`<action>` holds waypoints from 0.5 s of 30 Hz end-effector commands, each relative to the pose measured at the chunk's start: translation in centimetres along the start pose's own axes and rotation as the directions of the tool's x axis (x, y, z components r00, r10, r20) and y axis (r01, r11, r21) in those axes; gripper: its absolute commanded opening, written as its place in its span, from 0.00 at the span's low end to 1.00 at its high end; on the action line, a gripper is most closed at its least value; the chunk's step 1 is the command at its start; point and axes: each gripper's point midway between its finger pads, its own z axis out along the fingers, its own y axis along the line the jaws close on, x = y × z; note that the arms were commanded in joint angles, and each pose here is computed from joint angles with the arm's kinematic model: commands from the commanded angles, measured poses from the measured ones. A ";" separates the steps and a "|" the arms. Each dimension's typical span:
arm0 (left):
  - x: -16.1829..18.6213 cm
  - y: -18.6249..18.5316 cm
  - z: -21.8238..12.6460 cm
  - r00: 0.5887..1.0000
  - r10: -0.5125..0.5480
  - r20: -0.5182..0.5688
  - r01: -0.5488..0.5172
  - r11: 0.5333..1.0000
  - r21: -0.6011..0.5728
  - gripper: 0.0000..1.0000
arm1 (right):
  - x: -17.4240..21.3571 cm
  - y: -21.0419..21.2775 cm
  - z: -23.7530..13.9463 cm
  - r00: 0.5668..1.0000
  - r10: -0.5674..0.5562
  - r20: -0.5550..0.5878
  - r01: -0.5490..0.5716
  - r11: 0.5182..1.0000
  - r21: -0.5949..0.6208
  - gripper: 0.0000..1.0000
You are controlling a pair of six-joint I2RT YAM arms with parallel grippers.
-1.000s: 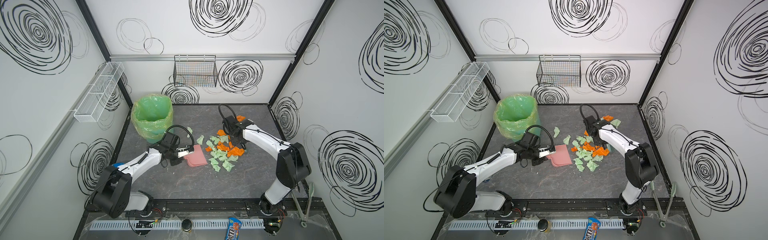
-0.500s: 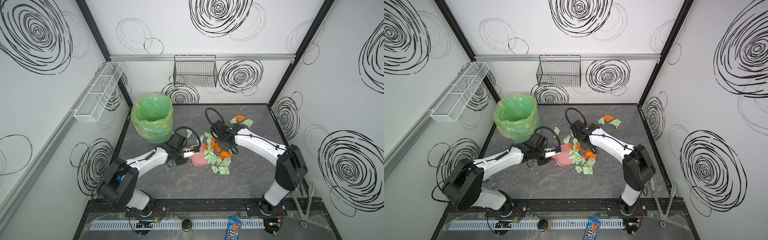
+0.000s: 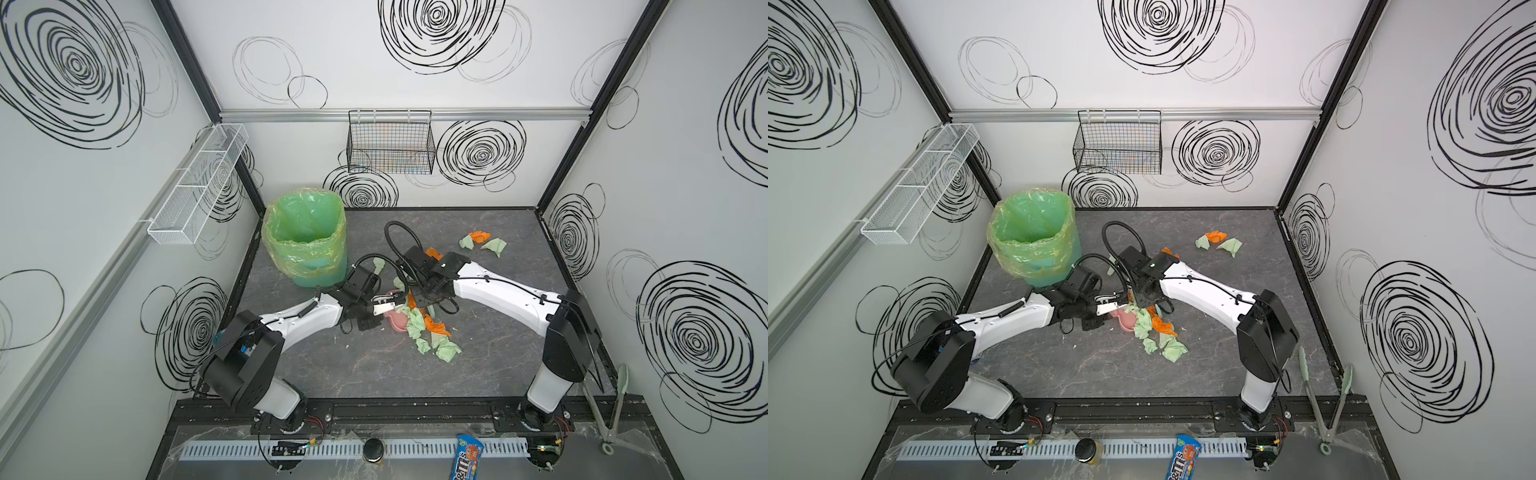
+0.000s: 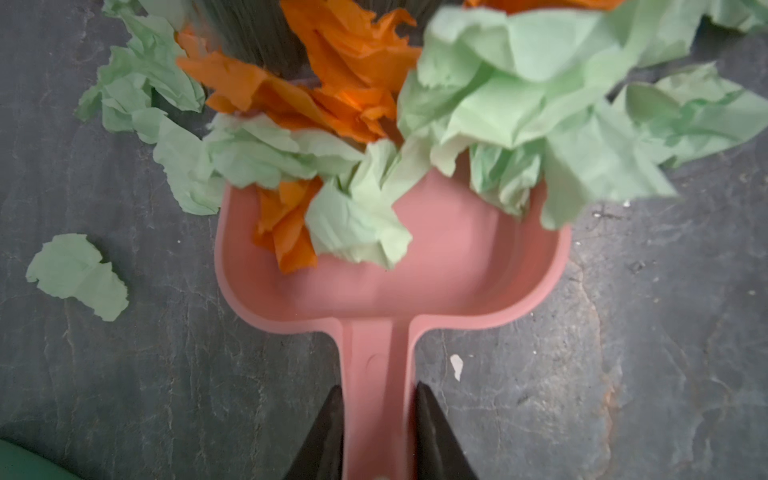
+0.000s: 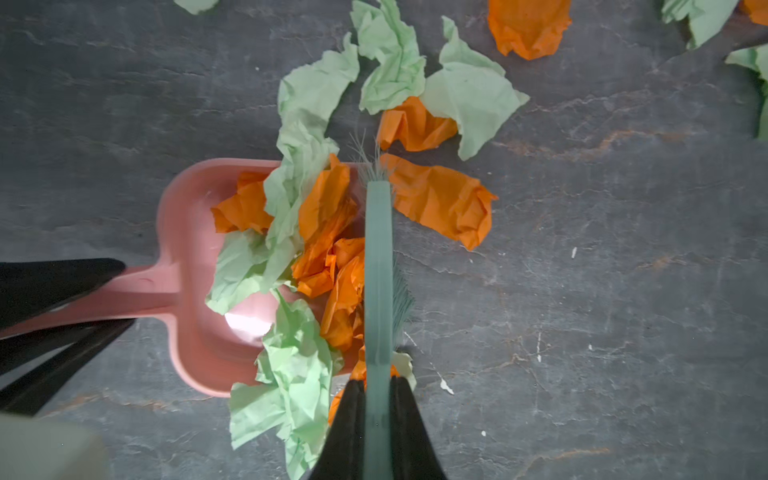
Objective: Sweep away the paper scraps from the table
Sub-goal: 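Sweep scraps into the dustpan with the right brush toward the left gripper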
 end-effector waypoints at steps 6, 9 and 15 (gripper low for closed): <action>0.2 -0.6 0.8 1.000 -0.020 0.017 0.020 1.000 0.018 0.00 | -1.0 0.3 -4.9 0.995 0.059 0.075 -0.053 0.995 -0.082 0.00; 0.5 -0.6 0.7 0.999 -0.029 0.019 0.028 0.999 0.024 0.00 | -1.4 -1.1 -6.6 0.990 0.087 0.115 -0.080 0.995 -0.060 0.00; 0.6 -0.4 -0.3 0.997 -0.055 0.049 0.053 0.998 0.034 0.00 | -2.7 -5.1 -9.3 0.965 0.120 0.231 -0.129 0.991 0.025 0.00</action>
